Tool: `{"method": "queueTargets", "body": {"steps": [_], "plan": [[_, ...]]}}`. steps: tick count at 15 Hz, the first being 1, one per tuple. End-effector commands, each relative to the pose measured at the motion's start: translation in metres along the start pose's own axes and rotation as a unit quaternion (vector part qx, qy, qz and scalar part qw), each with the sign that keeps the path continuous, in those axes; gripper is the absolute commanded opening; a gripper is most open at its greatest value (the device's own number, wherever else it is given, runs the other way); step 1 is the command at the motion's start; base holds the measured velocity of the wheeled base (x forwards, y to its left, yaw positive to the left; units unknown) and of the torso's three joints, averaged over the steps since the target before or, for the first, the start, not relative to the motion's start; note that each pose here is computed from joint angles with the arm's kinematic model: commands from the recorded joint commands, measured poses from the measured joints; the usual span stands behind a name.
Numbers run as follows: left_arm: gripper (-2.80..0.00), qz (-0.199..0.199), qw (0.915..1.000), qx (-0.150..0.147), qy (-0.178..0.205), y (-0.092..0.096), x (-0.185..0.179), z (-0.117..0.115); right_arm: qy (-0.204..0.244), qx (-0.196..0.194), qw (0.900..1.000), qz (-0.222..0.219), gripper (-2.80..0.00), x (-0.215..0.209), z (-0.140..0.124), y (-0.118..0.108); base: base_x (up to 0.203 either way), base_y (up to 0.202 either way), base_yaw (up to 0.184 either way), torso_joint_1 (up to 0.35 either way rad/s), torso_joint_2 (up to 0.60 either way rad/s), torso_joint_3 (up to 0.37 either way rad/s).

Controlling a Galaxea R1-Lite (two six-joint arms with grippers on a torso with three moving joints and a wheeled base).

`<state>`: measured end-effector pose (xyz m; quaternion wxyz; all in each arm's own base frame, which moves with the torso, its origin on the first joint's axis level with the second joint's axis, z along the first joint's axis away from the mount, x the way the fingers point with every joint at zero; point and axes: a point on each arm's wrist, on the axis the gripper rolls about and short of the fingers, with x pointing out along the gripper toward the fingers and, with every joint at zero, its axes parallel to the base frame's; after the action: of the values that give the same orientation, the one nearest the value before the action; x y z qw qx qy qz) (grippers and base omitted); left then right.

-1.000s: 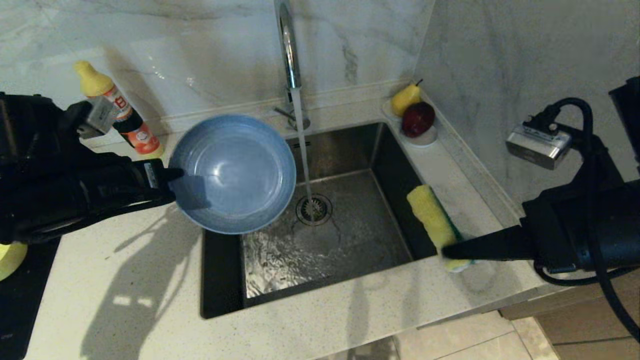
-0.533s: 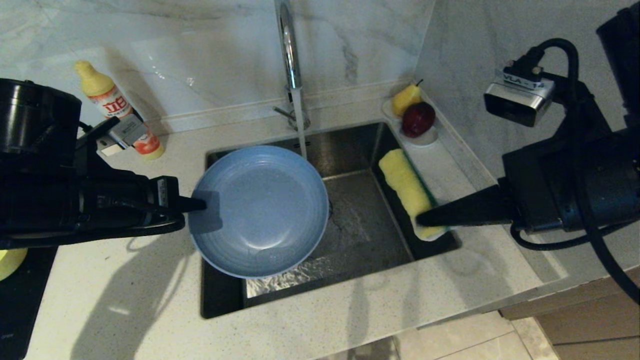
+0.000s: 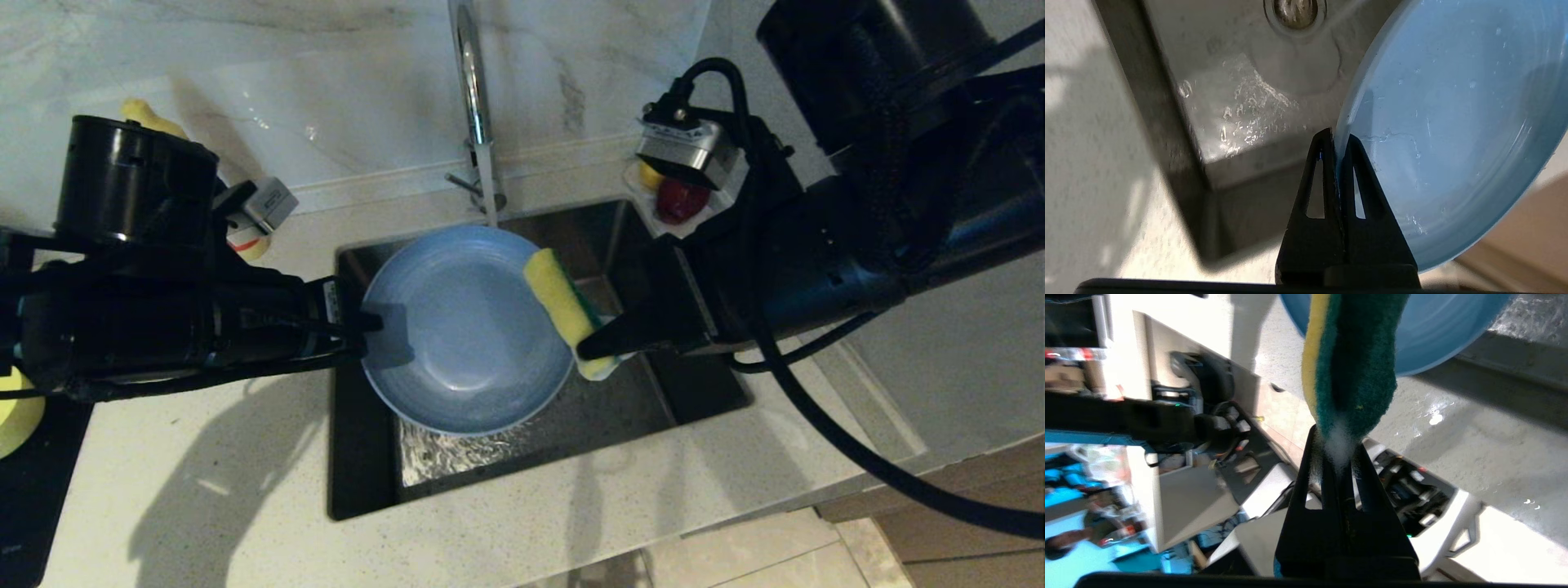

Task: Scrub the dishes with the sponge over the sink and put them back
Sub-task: Wipe the plate

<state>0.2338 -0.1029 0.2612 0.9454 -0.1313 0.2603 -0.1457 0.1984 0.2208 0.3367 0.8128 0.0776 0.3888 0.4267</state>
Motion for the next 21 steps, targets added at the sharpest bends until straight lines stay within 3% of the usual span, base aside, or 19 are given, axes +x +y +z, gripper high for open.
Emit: {"method": "queueTargets", "body": {"steps": [1, 4, 6, 8, 13, 21], "plan": [[-2.8, 0.002, 0.9999, -0.003, -0.013, -0.006, 0.006, -0.001, 0.026, -0.008, 0.998, -0.048, -2.8, 0.041, -0.002, -0.001, 0.0, 0.0, 0.0, 0.0, 0.0, 0.0], [-2.8, 0.005, 0.9999, -0.004, -0.011, -0.018, 0.013, -0.008, 0.031, -0.008, 0.997, -0.07, -2.8, 0.063, -0.002, -0.005, 0.0, 0.0, 0.0, 0.0, 0.0, 0.0], [-2.8, 0.009, 0.9995, -0.031, -0.004, -0.027, 0.017, -0.015, 0.023, -0.01, 0.997, -0.079, -2.8, 0.066, -0.001, -0.005, 0.0, 0.0, 0.0, 0.0, 0.0, 0.0], [-2.8, 0.014, 0.9991, -0.039, -0.001, -0.029, 0.02, -0.018, 0.012, -0.016, 0.995, -0.099, -2.8, 0.074, -0.001, -0.005, 0.0, 0.0, 0.0, 0.0, 0.0, 0.0], [-2.8, 0.011, 0.9991, -0.04, -0.006, -0.03, 0.016, -0.017, -0.015, -0.022, 0.988, -0.151, -2.8, 0.081, 0.001, -0.007, 0.0, 0.0, 0.0, 0.0, 0.0, 0.0], [-2.8, -0.009, 0.9997, -0.017, 0.016, -0.042, 0.014, -0.032, -0.019, -0.029, 0.987, -0.159, -2.8, 0.101, 0.001, -0.012, 0.0, 0.0, 0.0, 0.0, 0.0, 0.0]]}}
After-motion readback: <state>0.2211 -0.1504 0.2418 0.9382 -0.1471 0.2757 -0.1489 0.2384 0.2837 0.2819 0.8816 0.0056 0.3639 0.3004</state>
